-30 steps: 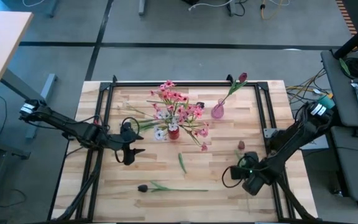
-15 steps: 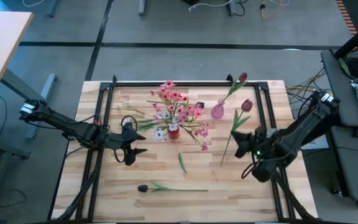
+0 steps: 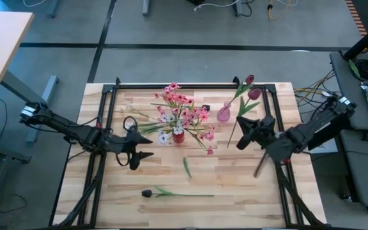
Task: Sort flowers into vase by color
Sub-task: Put the red tulip into the violet vase
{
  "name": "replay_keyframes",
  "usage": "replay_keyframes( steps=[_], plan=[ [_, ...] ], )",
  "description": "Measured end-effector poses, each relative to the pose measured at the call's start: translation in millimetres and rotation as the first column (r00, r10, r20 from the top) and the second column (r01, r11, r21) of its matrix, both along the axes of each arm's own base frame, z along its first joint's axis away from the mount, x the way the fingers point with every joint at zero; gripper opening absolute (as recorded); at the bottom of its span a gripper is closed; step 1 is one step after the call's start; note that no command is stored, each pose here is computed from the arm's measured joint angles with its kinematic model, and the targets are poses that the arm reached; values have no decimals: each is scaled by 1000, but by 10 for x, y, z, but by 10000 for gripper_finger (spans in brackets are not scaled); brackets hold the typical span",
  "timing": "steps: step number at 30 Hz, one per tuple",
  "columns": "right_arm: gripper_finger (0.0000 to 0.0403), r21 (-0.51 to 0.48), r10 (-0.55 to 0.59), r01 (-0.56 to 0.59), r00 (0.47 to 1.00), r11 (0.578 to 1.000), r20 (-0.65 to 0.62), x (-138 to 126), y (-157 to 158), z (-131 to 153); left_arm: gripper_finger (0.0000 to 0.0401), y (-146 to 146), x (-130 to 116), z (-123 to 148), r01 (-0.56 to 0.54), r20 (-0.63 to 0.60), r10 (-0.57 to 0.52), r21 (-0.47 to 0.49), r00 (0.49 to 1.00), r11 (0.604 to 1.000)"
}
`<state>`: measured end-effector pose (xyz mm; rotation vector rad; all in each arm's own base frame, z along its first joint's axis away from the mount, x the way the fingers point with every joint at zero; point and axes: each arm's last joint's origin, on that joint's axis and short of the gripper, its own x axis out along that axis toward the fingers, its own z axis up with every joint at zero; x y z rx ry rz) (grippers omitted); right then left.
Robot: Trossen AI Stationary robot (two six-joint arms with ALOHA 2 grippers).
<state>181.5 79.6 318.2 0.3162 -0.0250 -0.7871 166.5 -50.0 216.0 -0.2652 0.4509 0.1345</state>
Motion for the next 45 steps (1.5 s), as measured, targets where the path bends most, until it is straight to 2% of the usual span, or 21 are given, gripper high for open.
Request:
replay_keyframes(
  steps=[7,9,14,19,25,30,35,45],
  plan=[
    [13,-224,41,-55,997,973,-67,132,-120,323,256,-7,20,41,-1,45,2,-15,999,1000],
    [13,-237,83,-96,994,967,-65,196,-224,332,256,-8,24,51,-1,56,2,-19,998,1000],
    [13,-298,-20,-19,992,954,-125,270,-603,300,256,-12,33,72,-2,79,4,-31,997,1000],
    [13,-327,-9,-28,994,945,-111,239,-1046,322,256,-13,36,80,-7,88,12,-50,996,999],
    [13,-347,-64,13,989,938,-134,197,-1362,117,256,-13,36,80,-13,89,19,-64,996,998],
    [13,-410,-68,46,997,911,-39,148,-1405,-103,256,-13,36,80,-13,89,19,-65,996,998],
    [13,-407,-76,50,996,912,-47,104,-1397,-236,256,-14,36,79,-11,88,17,-66,996,998],
    [13,-407,-114,74,991,910,-74,96,-1403,-273,256,-14,36,78,-11,87,17,-66,996,998]
  ],
)
